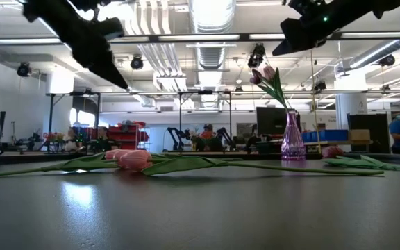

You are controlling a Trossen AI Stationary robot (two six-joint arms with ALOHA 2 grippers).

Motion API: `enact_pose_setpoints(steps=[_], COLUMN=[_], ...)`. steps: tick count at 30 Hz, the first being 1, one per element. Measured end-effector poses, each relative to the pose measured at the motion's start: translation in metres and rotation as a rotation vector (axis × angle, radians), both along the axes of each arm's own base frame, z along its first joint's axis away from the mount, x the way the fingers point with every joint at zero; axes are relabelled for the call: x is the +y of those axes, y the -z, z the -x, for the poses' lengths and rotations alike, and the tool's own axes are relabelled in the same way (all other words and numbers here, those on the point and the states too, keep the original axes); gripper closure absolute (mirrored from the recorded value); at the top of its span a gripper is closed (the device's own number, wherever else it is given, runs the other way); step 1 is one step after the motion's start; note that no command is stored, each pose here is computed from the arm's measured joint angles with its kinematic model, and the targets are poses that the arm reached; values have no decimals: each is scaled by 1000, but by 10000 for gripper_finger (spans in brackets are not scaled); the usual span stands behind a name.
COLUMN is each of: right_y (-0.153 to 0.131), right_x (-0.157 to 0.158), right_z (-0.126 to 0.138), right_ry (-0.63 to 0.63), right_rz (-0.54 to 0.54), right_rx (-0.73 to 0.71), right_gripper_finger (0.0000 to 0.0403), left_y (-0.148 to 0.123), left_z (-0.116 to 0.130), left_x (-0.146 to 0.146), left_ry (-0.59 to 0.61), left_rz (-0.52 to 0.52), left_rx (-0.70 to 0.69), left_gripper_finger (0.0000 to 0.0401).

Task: Sort flowers into vase by color
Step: Put the red flower into the green vase

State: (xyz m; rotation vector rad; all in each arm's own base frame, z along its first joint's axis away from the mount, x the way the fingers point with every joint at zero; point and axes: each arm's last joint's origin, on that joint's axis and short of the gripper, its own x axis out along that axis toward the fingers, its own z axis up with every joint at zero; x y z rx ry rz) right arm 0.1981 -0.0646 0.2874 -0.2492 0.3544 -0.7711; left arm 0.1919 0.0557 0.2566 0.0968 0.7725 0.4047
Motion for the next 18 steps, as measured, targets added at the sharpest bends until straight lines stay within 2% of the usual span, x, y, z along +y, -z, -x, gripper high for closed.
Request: enact_pose_setpoints(steps=[7,13,18], right_y=[8,9,9], right_x=[9,18,22], right_z=[-9,-12,-13], right_ry=[-50,-90,-112], right_rz=[-17,-18,-17], right_rx=[40,40,41], right_gripper_finger=[390,390,390], left_y=[7,25,42], left_z=[-14,-23,-31], left_x=[43,61,73], left_ry=[-46,-19,-41], left_rz=[3,97,115], left_rx=[154,213,244], left_gripper_finger=[353,306,260])
